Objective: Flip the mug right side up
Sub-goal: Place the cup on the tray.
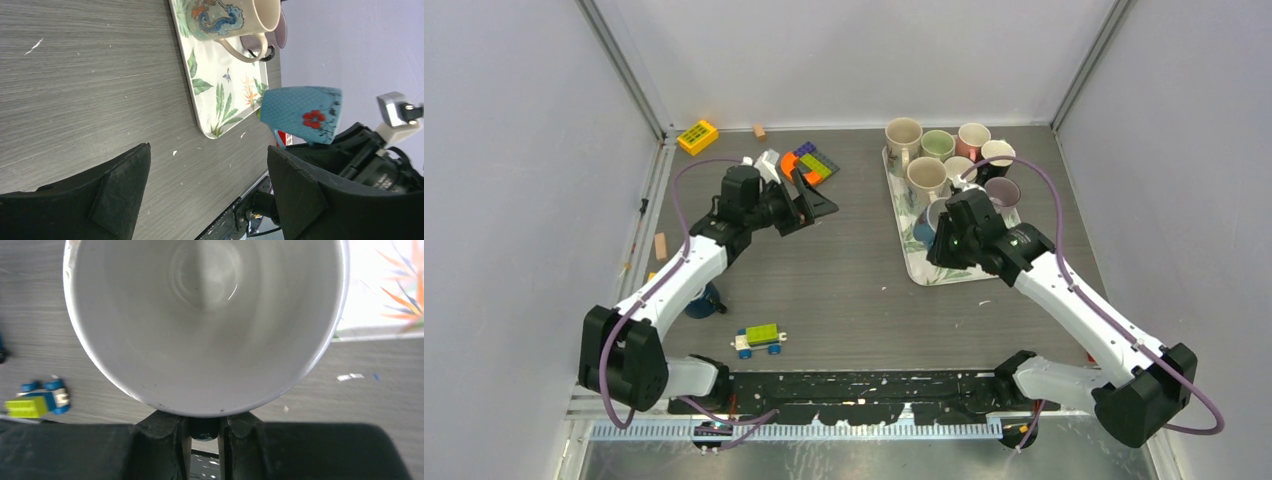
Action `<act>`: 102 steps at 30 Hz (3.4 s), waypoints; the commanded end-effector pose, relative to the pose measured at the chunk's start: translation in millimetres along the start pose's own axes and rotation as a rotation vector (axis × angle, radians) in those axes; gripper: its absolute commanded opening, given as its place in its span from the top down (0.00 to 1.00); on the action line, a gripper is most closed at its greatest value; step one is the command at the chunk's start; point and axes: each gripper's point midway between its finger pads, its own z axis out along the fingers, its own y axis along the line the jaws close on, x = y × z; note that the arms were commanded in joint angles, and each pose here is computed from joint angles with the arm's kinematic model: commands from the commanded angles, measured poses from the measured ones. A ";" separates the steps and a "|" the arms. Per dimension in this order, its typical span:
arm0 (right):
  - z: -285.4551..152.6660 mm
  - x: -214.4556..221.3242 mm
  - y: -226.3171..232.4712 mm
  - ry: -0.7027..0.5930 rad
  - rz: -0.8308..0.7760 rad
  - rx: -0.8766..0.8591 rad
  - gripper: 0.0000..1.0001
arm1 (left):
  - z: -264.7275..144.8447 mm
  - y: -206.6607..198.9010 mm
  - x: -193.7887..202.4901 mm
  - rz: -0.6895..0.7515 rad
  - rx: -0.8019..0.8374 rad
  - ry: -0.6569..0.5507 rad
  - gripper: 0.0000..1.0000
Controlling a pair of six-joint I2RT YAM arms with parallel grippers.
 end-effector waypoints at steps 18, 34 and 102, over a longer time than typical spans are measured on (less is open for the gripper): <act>31.4 9.8 -98.5 -0.056 0.142 0.459 0.99 | -24.4 -49.8 8.7 0.170 0.197 0.068 0.12; 60.6 0.7 -176.1 -0.066 0.297 0.635 0.99 | -20.3 -45.7 18.0 0.157 0.208 0.118 0.12; 36.2 -54.3 -17.8 -0.153 0.097 0.122 0.00 | -134.6 123.7 -36.0 0.165 -0.781 -0.286 0.03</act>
